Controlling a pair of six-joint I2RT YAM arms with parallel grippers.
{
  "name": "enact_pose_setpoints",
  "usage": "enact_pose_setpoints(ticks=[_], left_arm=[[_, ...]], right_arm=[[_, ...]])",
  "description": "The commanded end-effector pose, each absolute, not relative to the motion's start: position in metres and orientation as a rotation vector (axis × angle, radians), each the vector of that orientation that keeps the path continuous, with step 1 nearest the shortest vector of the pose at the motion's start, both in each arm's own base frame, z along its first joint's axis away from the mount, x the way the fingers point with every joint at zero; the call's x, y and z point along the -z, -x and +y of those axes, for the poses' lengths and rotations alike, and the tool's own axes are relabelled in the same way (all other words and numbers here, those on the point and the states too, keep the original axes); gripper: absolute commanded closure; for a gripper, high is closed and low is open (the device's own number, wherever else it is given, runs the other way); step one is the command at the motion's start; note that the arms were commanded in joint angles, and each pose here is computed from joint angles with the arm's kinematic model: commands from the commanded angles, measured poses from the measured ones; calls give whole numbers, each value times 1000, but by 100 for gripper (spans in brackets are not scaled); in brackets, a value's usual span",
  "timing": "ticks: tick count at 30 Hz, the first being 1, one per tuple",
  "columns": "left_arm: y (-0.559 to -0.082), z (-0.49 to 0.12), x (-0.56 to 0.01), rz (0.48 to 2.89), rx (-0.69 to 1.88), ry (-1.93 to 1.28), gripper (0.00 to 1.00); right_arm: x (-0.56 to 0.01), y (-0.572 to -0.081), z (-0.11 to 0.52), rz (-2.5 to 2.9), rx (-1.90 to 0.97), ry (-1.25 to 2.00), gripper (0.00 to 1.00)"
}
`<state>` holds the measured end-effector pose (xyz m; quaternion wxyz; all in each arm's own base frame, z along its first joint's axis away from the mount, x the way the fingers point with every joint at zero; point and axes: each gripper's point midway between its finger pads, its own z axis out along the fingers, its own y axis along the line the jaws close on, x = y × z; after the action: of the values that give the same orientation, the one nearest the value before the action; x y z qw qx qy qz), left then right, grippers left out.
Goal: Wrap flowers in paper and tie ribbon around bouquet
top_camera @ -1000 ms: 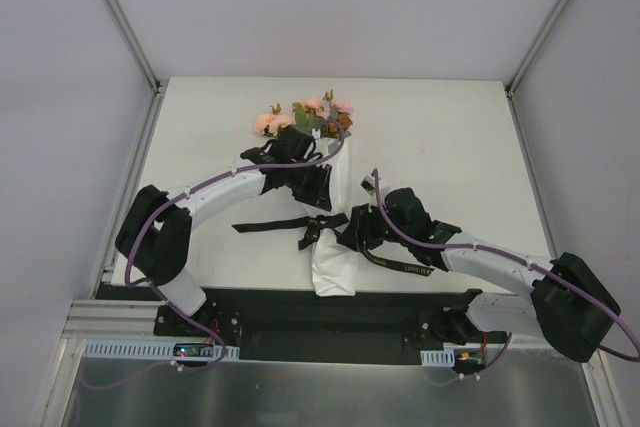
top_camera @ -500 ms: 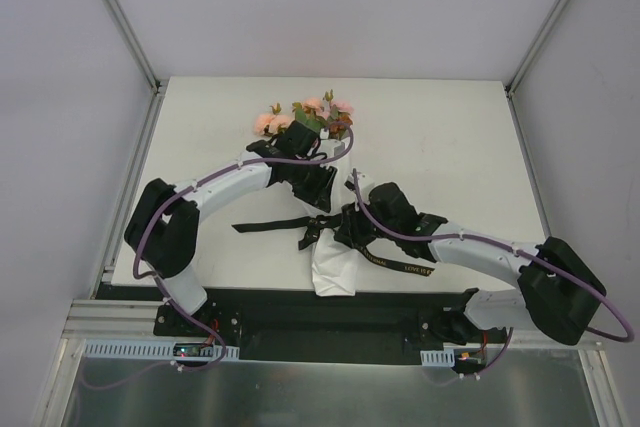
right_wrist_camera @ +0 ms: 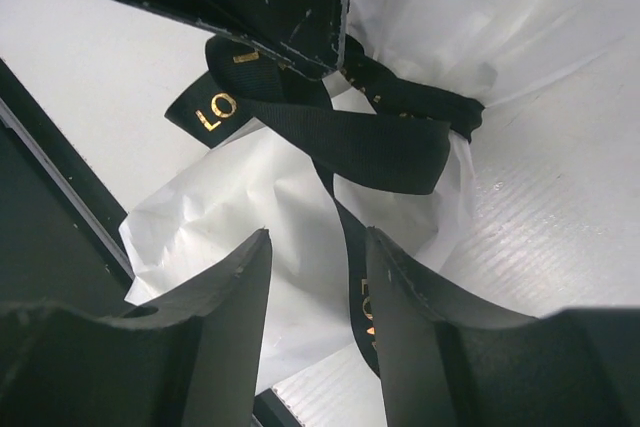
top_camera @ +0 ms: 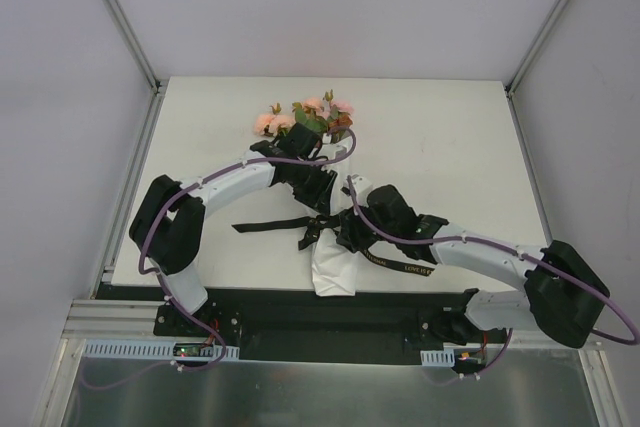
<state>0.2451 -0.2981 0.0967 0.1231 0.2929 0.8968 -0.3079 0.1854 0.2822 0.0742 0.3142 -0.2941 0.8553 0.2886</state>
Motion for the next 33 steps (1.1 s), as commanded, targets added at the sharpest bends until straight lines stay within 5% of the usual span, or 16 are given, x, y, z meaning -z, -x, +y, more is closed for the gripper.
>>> enact_pose_setpoints(ticks=[1, 14, 25, 33], left_arm=[[-250, -304, -116, 2573, 944, -855, 74], [-247, -304, -118, 2593, 1053, -818, 72], [-246, -307, -107, 2585, 1068, -888, 76], [-236, -309, -96, 2622, 1114, -907, 70]], right_arm=[[-106, -200, 283, 2139, -705, 817, 54], [-79, -206, 292, 2150, -684, 924, 62], [-78, -225, 286, 2203, -622, 677, 99], [-77, -235, 285, 2262, -654, 448, 99]])
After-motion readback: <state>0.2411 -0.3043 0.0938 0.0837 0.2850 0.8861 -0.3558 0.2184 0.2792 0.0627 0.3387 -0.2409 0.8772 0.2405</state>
